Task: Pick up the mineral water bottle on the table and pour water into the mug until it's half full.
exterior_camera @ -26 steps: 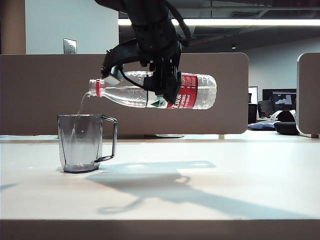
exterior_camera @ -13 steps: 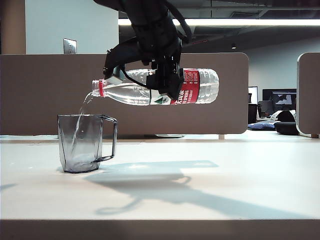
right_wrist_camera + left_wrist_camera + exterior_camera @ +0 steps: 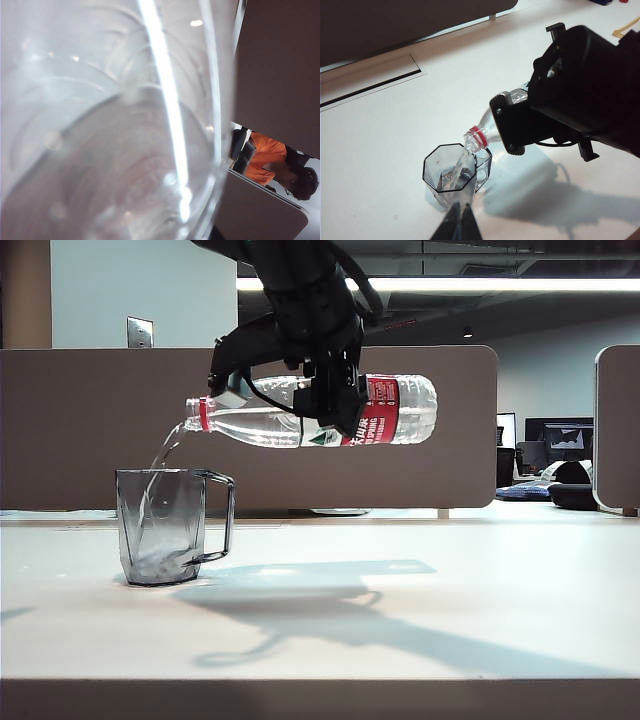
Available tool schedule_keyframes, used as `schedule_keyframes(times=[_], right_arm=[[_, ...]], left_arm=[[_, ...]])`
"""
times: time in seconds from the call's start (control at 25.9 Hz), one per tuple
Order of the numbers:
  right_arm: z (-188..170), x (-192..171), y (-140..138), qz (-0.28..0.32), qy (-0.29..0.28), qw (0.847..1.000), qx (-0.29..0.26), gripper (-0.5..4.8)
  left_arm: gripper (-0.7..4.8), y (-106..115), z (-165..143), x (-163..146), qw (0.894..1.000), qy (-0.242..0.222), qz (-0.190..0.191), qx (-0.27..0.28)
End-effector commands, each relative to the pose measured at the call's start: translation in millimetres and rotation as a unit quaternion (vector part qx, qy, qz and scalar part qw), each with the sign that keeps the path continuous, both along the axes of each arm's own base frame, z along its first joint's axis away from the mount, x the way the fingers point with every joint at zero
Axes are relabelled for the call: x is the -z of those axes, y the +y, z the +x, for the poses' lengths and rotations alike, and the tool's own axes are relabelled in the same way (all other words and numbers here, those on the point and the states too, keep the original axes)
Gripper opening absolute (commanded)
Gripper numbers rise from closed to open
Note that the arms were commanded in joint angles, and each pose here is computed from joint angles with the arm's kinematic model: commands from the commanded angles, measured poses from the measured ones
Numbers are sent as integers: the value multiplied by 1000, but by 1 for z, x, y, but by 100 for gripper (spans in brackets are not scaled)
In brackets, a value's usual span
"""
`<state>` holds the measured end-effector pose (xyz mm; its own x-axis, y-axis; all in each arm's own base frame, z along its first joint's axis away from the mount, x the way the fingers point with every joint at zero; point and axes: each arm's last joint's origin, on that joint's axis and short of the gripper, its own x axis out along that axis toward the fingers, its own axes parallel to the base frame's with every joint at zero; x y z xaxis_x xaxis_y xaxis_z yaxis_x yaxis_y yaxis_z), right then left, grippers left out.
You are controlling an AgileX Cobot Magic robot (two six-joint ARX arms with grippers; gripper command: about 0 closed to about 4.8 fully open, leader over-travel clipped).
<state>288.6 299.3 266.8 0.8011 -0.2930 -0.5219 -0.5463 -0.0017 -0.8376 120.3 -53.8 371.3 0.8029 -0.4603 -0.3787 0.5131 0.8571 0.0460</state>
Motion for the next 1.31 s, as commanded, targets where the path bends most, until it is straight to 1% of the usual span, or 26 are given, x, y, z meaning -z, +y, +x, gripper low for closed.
schedule_keyframes(times=[0.04, 0.31, 0.77, 1.04, 1.2, 1.31], right_arm=[[2, -12, -1, 10, -31, 999, 12, 255], [7, -12, -6, 9, -32, 999, 21, 255], [7, -12, -6, 10, -30, 999, 19, 255], [6, -11, -5, 22, -21, 999, 12, 255], [6, -10, -3, 57, -8, 998, 6, 255], [7, -11, -2, 118, -6, 993, 16, 254]], left_arm=[[-5, 1, -1, -3, 1000, -6, -3, 1], [-5, 1, -1, -2, 1000, -2, -2, 1], [-5, 1, -1, -2, 1000, -1, -2, 1], [-5, 1, -1, -2, 1000, -1, -1, 1], [-5, 1, -1, -2, 1000, -1, -1, 1], [-5, 1, -2, -2, 1000, 1, 0, 1]])
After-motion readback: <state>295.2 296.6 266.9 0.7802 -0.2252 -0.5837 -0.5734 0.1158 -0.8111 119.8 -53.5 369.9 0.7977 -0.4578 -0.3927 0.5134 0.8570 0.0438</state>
